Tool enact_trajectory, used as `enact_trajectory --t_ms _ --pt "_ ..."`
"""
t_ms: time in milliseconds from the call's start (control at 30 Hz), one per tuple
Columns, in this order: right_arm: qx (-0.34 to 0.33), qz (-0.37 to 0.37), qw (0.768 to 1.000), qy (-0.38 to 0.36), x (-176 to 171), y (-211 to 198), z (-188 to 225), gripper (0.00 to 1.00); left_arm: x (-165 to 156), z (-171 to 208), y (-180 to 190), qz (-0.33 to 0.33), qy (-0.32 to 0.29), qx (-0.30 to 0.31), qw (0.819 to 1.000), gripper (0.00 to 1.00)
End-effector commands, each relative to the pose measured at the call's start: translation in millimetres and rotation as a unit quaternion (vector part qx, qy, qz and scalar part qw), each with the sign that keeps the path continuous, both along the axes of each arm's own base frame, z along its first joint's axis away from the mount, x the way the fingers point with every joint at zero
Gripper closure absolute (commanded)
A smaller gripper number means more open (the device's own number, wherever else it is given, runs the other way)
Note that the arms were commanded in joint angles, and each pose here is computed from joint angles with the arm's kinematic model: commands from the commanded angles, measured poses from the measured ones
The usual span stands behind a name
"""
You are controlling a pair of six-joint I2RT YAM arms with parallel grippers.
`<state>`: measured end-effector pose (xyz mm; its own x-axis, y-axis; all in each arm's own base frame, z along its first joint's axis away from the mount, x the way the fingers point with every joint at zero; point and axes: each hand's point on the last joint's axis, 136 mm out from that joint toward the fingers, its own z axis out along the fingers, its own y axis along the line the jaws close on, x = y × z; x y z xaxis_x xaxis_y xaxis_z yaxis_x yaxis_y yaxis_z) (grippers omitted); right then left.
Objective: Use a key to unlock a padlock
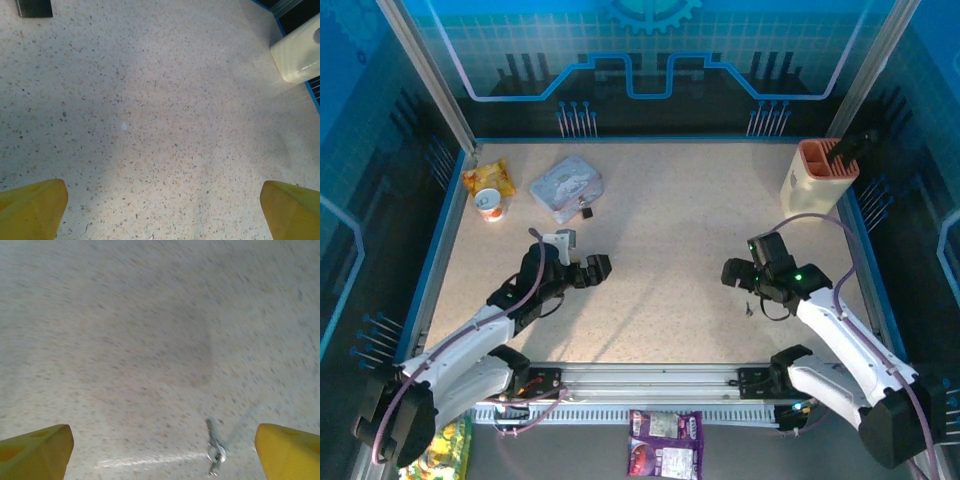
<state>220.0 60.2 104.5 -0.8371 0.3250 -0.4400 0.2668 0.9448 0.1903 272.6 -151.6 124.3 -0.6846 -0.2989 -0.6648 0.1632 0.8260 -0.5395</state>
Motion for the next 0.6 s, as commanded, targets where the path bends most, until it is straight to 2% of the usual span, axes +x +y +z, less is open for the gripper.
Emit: enact_trajectory --t_ms 0,167,333,567 --pt "-0.017 -0.08 0.995 0.049 -24 -19 -22 0.08 4 3 -5 -0.018 -0.034 0.01 0.999 0.01" --pt "0.005 -0.113 0.991 0.078 -36 -17 -44 0.15 5 -4 -5 -0.025 -0.046 0.023 0.998 0.01" --pt "0.015 -0.128 0.987 0.093 -46 -14 -61 0.28 7 -12 -6 -0.035 -0.052 0.037 0.997 0.01" --pt "0.011 -0.134 0.985 0.105 -50 -13 -74 0.5 7 -18 -8 -0.038 -0.049 0.037 0.997 0.01"
